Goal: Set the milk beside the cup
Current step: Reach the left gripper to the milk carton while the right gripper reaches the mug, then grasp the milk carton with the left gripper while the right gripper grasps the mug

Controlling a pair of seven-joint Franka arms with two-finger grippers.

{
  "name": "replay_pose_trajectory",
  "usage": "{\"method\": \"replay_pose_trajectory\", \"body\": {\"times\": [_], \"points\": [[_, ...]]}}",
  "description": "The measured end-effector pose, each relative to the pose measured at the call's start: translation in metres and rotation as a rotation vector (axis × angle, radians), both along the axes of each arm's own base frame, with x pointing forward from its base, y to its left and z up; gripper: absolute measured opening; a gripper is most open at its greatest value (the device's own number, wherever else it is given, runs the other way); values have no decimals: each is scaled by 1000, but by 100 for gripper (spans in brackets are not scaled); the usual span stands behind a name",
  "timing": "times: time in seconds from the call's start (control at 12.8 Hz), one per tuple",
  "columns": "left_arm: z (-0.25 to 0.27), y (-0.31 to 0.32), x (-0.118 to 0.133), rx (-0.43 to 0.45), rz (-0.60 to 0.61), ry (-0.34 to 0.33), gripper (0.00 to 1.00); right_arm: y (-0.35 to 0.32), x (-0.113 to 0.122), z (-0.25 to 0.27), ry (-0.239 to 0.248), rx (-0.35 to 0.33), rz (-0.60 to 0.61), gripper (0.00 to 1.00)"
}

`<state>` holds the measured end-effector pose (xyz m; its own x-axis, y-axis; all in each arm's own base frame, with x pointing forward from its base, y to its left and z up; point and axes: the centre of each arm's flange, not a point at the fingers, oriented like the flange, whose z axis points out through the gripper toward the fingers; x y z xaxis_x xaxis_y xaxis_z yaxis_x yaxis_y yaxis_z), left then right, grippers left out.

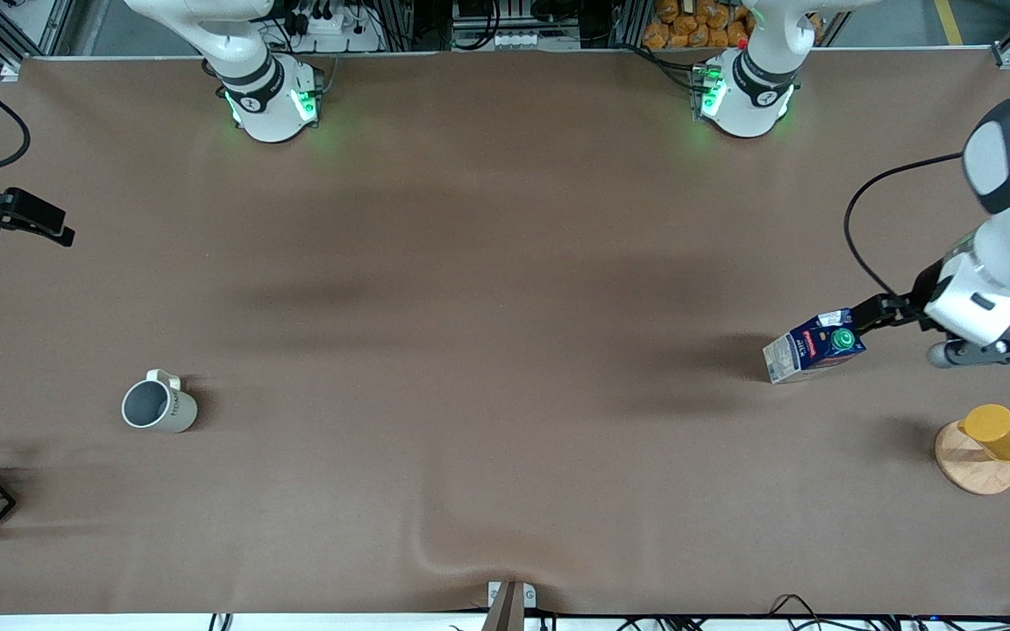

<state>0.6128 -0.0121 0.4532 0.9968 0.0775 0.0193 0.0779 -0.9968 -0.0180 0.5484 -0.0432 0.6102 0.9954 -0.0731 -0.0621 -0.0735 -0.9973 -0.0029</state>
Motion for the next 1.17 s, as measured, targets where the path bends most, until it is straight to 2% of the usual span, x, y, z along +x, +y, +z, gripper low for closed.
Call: {"method": "replay_pose_trajectory", "body": {"times": [0.16, 0.31, 0.62, 0.86, 1.17], "points": [[-30, 0, 2, -1, -1, 28, 100, 0, 4, -7, 7, 0, -1, 100], [-54, 0, 6, -3, 1, 60, 100, -2, 18, -32, 19, -1, -2, 100], [-81, 2, 8, -4, 8, 103, 100, -18, 71, -144, 65, -3, -24, 100], [-90, 8, 8, -4, 17, 117, 100, -20, 104, -230, 48, -3, -26, 100], [-100, 9, 8, -5, 20, 135, 100, -24, 126, -317, 18, -13, -28, 100]]}}
